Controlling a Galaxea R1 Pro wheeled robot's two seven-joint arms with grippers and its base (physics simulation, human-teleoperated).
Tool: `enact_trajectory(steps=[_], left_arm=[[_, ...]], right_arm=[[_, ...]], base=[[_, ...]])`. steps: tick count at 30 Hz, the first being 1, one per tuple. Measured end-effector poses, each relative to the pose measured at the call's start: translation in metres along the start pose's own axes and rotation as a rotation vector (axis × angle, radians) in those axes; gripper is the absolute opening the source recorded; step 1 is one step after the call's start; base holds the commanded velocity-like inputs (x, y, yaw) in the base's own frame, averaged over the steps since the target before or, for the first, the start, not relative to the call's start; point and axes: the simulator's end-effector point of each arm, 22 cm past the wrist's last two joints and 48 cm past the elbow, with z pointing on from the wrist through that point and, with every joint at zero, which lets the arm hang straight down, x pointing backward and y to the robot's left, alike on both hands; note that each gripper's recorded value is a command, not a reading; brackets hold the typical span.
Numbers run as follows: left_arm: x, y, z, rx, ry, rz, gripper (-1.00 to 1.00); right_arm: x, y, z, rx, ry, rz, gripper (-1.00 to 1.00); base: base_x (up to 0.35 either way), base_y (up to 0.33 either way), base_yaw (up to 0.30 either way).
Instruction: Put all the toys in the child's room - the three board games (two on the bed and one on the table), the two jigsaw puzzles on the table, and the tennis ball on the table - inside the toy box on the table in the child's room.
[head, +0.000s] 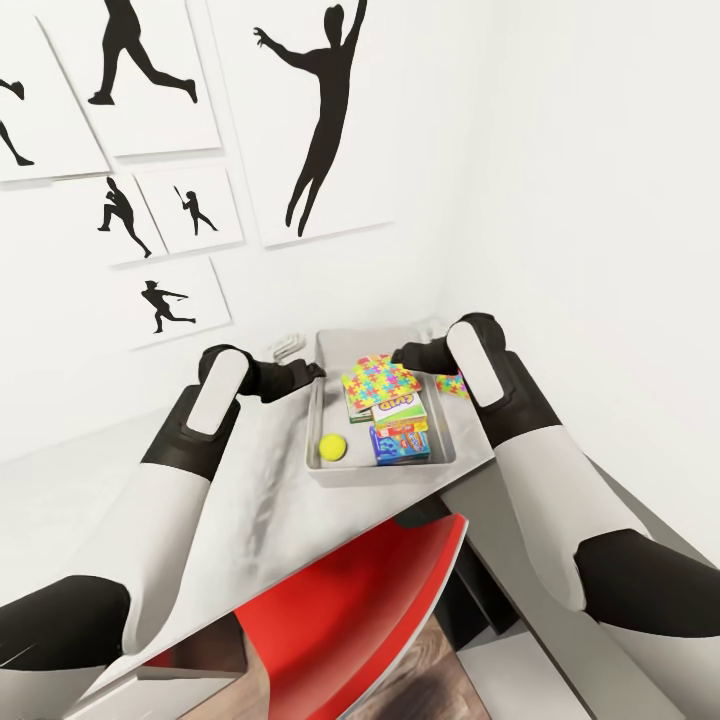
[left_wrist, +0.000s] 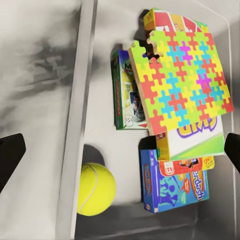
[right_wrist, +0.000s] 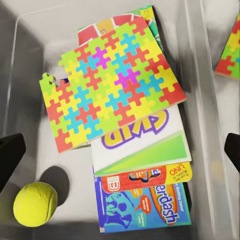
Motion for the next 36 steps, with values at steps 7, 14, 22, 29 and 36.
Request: enact_trajectory(steps=[7,14,22,29,36], left_arm=[[0.0,0.006,0.004,-0.027,0.0,0.011,1.0],[-0.001,0.007,0.006,-0.032,-0.006,0.013,1.0],[0.002,0.001,0.008,-0.031,-0.003,0.032,1.0],[0.005,-0.003,0.01,-0.032,0.002,0.046,1.0],[0.009,-0.001,0.013,-0.038,0.012,0.049,1.0]], right_arm=[[0.0,-0.004,0.001,0.012,-0.002,0.001,1.0],[-0.001,-0.008,0.002,0.02,-0.004,0.008,1.0],[-0.003,-0.013,0.001,0.026,-0.007,0.014,1.0],[-0.004,-0.014,0.001,0.027,-0.008,0.015,1.0],[-0.001,-0.015,0.004,0.03,0.001,0.017,1.0]], base=[[0.0,0.0,0.0],[0.0,0.0,0.0],[0.0,0.0,0.0],[0.0,0.0,0.0],[0.0,0.0,0.0]])
